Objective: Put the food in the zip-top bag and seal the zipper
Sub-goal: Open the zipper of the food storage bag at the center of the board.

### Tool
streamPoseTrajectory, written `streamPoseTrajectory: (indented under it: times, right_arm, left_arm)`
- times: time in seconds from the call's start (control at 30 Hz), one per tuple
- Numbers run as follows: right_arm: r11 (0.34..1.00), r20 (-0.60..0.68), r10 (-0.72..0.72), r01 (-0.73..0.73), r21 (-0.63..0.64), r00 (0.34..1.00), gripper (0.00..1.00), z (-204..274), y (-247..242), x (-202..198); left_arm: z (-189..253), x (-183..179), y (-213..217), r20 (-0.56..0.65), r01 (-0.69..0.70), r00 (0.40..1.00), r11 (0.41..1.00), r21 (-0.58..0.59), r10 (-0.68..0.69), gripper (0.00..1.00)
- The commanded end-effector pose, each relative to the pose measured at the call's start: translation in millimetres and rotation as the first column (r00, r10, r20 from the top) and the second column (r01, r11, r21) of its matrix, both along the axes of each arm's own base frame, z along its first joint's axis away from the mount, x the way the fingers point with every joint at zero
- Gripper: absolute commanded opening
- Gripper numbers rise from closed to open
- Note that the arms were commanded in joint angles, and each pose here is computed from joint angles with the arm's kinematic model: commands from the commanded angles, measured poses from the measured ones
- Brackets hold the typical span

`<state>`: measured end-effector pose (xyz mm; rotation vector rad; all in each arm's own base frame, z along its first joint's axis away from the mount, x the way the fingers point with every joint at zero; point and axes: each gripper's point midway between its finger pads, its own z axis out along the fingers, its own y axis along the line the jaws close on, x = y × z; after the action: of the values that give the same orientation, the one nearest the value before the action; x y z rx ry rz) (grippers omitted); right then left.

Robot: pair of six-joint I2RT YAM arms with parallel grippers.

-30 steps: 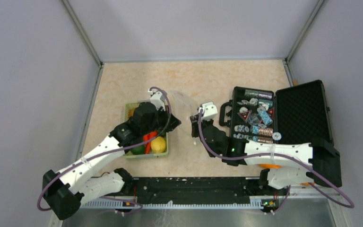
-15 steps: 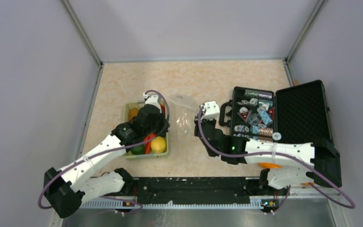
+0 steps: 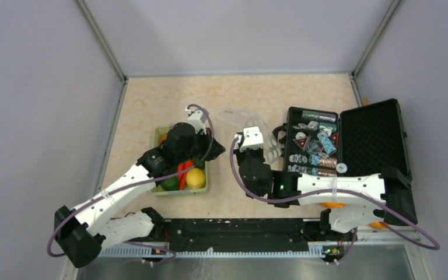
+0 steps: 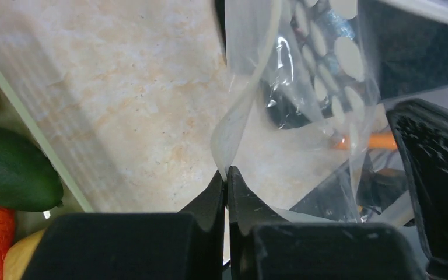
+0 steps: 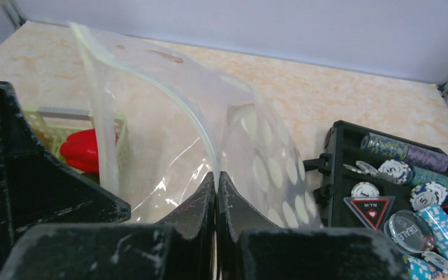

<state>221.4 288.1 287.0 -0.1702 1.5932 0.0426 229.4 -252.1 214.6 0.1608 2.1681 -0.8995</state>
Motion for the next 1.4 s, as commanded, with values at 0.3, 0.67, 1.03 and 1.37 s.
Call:
streamPoseTrajectory:
  times: [0.3,0.67,1.03,1.37]
  right_arm:
    - [0.992,-0.304,0.127,-0.116,0.053,0.944,0.0,-75.4,21.0,16.7]
    - [0.972,-0.373,0.232,-0.195,0.133,0.899,0.0,-96.8,50.2,18.8]
    - [0.951,-0.401,0.283,-0.2,0.235,0.871,0.0,-108.4,53.3,24.1]
    - [0.945,-0.422,0.28,-0.172,0.277,0.862,0.0,-116.2,50.1,26.7]
  left_arm:
    - [-71.7,12.4,34.9,-0.098,-0.201,0.971,0.966,0.16,0.218,0.0]
    - [-41.4,13.6,30.9,-0.017,-0.176,0.984,0.98,0.089,0.179,0.29]
    - [-40.0,0.6,42.4,-0.021,-0.168,0.985,0.979,0.112,0.171,0.58]
    - [-43.2,-11.9,91.6,0.014,-0.322,0.946,0.929,0.186,0.325,0.93]
